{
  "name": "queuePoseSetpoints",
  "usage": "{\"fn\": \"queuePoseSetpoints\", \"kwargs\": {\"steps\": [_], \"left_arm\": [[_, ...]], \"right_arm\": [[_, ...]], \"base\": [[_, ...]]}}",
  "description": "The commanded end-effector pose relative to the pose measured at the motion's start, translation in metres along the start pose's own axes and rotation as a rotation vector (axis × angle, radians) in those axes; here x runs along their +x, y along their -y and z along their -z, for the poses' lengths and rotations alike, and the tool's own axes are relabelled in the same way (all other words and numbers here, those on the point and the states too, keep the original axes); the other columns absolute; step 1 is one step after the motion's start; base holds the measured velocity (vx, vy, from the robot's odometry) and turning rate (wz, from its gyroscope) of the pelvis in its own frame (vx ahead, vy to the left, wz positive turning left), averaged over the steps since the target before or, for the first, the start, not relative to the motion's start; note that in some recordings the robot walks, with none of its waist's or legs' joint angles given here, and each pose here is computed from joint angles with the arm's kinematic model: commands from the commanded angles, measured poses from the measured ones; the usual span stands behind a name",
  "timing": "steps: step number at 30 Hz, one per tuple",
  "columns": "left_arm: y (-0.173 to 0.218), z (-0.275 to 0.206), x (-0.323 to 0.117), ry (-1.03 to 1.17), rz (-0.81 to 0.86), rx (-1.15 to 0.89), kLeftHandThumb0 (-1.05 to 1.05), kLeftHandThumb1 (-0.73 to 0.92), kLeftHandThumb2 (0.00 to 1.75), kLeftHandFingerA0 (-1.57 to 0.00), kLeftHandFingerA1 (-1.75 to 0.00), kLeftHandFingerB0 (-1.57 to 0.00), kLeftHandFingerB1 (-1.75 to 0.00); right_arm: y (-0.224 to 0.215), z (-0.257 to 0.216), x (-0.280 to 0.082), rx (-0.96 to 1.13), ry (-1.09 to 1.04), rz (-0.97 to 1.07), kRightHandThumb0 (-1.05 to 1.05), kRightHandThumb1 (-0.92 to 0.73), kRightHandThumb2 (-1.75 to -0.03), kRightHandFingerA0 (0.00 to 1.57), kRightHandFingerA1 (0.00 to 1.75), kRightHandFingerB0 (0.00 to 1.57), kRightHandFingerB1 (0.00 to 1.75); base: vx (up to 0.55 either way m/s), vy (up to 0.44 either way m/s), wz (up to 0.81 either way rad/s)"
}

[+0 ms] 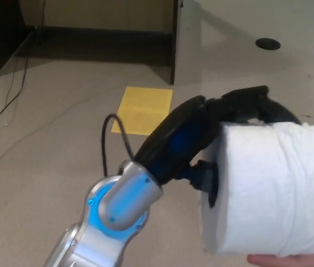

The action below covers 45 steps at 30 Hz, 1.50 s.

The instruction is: A person is holding a toilet paper roll and the robot extends its left hand to grab the roll by inserting its thumb into the gap in the middle and brings its hand down by its side. Then it extends its arm again to hand the toilet paper roll back to the person.

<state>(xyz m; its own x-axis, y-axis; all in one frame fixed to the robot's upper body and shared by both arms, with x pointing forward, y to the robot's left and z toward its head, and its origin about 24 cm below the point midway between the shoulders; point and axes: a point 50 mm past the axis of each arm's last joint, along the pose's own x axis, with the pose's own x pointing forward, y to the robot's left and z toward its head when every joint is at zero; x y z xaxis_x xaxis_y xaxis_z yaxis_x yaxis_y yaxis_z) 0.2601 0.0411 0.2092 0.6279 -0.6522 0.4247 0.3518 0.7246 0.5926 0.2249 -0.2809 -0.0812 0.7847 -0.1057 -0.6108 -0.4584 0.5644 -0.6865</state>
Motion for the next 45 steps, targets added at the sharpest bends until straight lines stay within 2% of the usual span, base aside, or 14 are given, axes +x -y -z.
{"fn": "queuePoseSetpoints", "kwargs": {"steps": [1, 3, 6, 8, 10, 11, 13, 16, 21, 31, 32, 34, 40, 45], "left_arm": [[-0.019, 0.015, -0.023, -0.007, -0.049, -0.012, -0.08, 0.68, 0.93, -0.99, -1.35, -0.79, -1.11], [-0.032, 0.021, -0.028, -0.021, -0.094, -0.001, -0.1, 0.73, 0.82, -1.04, -1.33, -0.8, -1.11], [-0.04, 0.03, -0.048, -0.073, -0.124, -0.023, -0.04, 0.77, 0.85, -0.98, -1.31, -0.77, -1.09], [-0.046, 0.037, -0.064, -0.1, -0.149, -0.048, -0.04, 0.72, 0.94, -0.95, -1.38, -0.76, -1.14], [-0.052, 0.043, -0.081, -0.172, -0.192, -0.054, -0.08, 0.69, 0.94, -0.98, -1.37, -0.79, -1.14], [-0.061, 0.056, -0.105, -0.24, -0.243, -0.066, -0.02, 0.73, 0.89, -0.98, -1.31, -0.79, -1.19], [-0.065, 0.055, -0.104, -0.233, -0.245, -0.059, -0.02, 0.73, 0.89, -0.98, -1.31, -0.79, -1.19], [-0.075, 0.078, -0.14, -0.369, -0.331, -0.063, 0.01, 0.8, 0.79, -1.05, -1.33, -0.77, -1.17], [-0.084, 0.113, -0.198, -0.559, -0.412, 0.042, 0.02, 0.77, 0.83, -1.01, -1.36, -0.78, -1.14], [-0.061, 0.165, -0.317, -1.024, -0.575, -0.086, -0.03, 0.81, 0.84, -0.94, -1.56, -0.72, -1.27], [-0.057, 0.17, -0.331, -1.079, -0.583, -0.106, -0.02, 0.82, 0.83, -0.93, -1.57, -0.72, -1.26], [-0.053, 0.173, -0.341, -1.128, -0.589, -0.113, -0.01, 0.83, 0.8, -0.91, -1.56, -0.72, -1.24], [-0.048, 0.184, -0.356, -1.26, -0.602, -0.123, -0.03, 0.89, 0.66, -0.84, -1.6, -0.69, -1.3], [-0.044, 0.189, -0.366, -1.321, -0.634, -0.164, -0.13, 0.83, 0.69, -0.8, -1.53, -0.68, -1.23]], "right_arm": [[-0.002, 0.005, -0.002, -0.016, -0.014, -0.007, -0.34, -0.65, -0.6, 0.79, 0.63, 0.63, 0.45], [0.007, -0.002, 0.002, -0.013, -0.001, 0.004, -0.34, -0.66, -0.6, 0.78, 0.64, 0.62, 0.45], [0.003, 0.002, 0.0, -0.005, -0.013, -0.007, -0.34, -0.66, -0.6, 0.78, 0.64, 0.63, 0.45], [0.001, 0.005, -0.002, -0.019, -0.014, -0.01, -0.34, -0.66, -0.6, 0.78, 0.63, 0.63, 0.45], [0.001, 0.005, -0.002, -0.026, -0.005, -0.006, -0.34, -0.66, -0.59, 0.78, 0.67, 0.66, 0.46], [0.003, 0.001, 0.0, -0.011, -0.006, -0.006, -0.34, -0.65, -0.59, 0.78, 0.67, 0.65, 0.46], [0.006, -0.003, 0.003, -0.008, 0.002, 0.001, -0.34, -0.65, -0.59, 0.78, 0.67, 0.65, 0.46], [0.012, -0.004, 0.004, -0.018, -0.004, 0.011, -0.35, -0.66, -0.6, 0.81, 0.69, 0.62, 0.45], [0.008, -0.003, 0.003, -0.027, -0.005, 0.005, -0.35, -0.66, -0.59, 0.79, 0.66, 0.64, 0.45], [0.001, 0.003, 0.0, -0.02, -0.02, -0.004, -0.34, -0.65, -0.6, 0.77, 0.64, 0.62, 0.44], [0.0, 0.004, -0.001, -0.019, -0.016, -0.002, -0.34, -0.65, -0.59, 0.78, 0.69, 0.63, 0.45], [0.001, 0.004, -0.001, -0.018, -0.014, -0.002, -0.36, -0.63, -0.6, 0.79, 0.76, 0.63, 0.46], [0.011, -0.004, 0.004, -0.02, -0.012, 0.014, -0.34, -0.65, -0.59, 0.8, 0.68, 0.63, 0.44], [0.012, -0.002, 0.003, -0.017, -0.011, 0.017, -0.36, -0.66, -0.59, 0.78, 0.69, 0.63, 0.45]], "base": [[0.0, 0.0, 0.0], [0.0, 0.0, 0.0], [0.0, 0.0, 0.0], [0.0, 0.0, 0.0], [0.0, 0.0, 0.0], [0.0, 0.0, 0.0], [0.0, 0.0, 0.0], [0.0, 0.0, 0.0], [0.0, 0.0, 0.0], [0.0, 0.0, 0.0], [0.0, 0.0, 0.0], [0.0, 0.0, 0.0], [0.0, 0.0, 0.0], [0.0, 0.0, 0.0]]}}
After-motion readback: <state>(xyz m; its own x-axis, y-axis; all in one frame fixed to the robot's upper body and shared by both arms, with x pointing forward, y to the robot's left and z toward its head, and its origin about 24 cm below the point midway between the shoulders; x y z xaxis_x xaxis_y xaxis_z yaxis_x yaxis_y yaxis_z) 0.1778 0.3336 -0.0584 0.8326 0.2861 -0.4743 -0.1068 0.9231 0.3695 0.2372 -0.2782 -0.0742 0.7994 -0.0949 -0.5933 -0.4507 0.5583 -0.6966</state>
